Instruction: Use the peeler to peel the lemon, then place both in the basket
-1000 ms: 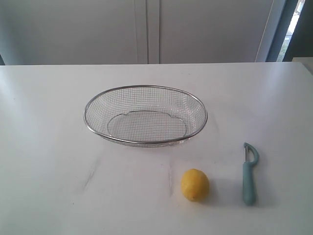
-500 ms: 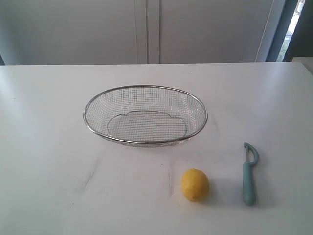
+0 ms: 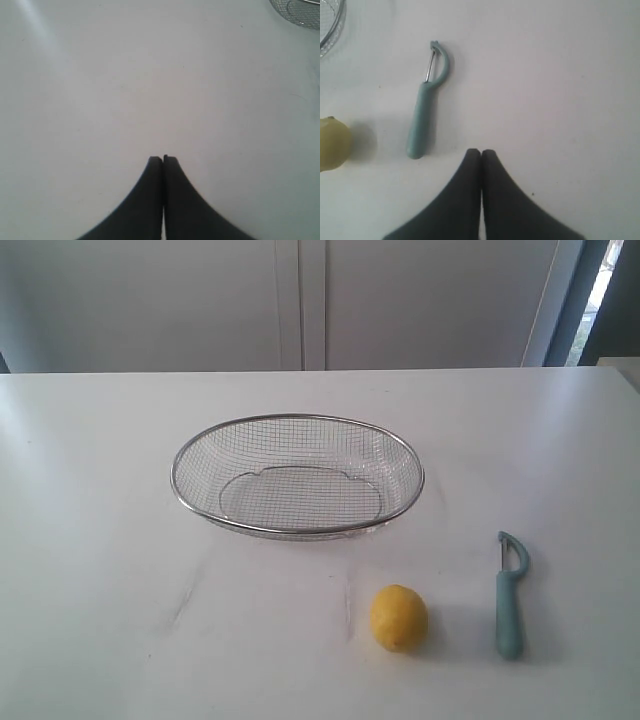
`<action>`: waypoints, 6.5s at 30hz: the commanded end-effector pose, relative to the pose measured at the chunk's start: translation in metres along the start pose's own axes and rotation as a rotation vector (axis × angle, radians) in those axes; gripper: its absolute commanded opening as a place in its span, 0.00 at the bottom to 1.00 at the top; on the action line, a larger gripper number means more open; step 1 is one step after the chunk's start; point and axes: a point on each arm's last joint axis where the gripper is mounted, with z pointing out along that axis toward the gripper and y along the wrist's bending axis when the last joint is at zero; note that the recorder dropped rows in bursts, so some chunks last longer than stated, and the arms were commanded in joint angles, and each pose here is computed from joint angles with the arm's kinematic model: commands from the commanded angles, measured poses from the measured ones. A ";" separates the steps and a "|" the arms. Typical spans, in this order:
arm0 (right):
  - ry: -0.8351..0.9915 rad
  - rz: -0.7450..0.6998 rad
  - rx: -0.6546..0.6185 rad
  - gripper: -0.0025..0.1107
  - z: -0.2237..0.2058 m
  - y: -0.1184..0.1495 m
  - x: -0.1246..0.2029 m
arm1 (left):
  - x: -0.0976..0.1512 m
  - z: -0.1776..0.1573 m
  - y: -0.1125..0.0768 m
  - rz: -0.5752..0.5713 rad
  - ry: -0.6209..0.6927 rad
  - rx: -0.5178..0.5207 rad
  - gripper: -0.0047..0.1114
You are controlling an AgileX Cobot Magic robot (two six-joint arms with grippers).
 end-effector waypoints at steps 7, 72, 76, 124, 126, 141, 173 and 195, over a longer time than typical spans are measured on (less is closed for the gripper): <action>0.216 0.010 -0.016 0.02 0.044 0.011 -0.017 | 0.003 0.001 -0.001 -0.015 0.008 0.004 0.04; 0.329 0.087 0.022 0.30 0.190 0.080 -0.007 | 0.003 0.001 -0.001 -0.015 0.008 0.004 0.04; 0.309 0.088 0.013 0.30 0.191 0.081 -0.009 | 0.003 0.001 -0.001 -0.015 0.008 0.004 0.04; 0.386 0.082 0.050 0.28 0.210 0.079 0.002 | 0.003 0.001 -0.001 -0.015 0.008 0.004 0.04; 0.392 0.082 0.053 0.23 0.210 0.079 0.002 | 0.003 0.001 -0.001 -0.015 0.008 0.004 0.04; 0.334 0.082 0.024 0.02 0.189 0.080 -0.007 | 0.003 0.001 -0.001 -0.015 0.008 0.004 0.04; 0.224 -0.129 -0.048 0.02 0.113 0.071 -0.020 | 0.003 0.001 -0.001 -0.015 0.008 0.004 0.04; 0.332 -0.109 -0.080 0.02 0.108 0.008 -0.032 | 0.003 0.001 -0.001 -0.015 0.008 0.004 0.04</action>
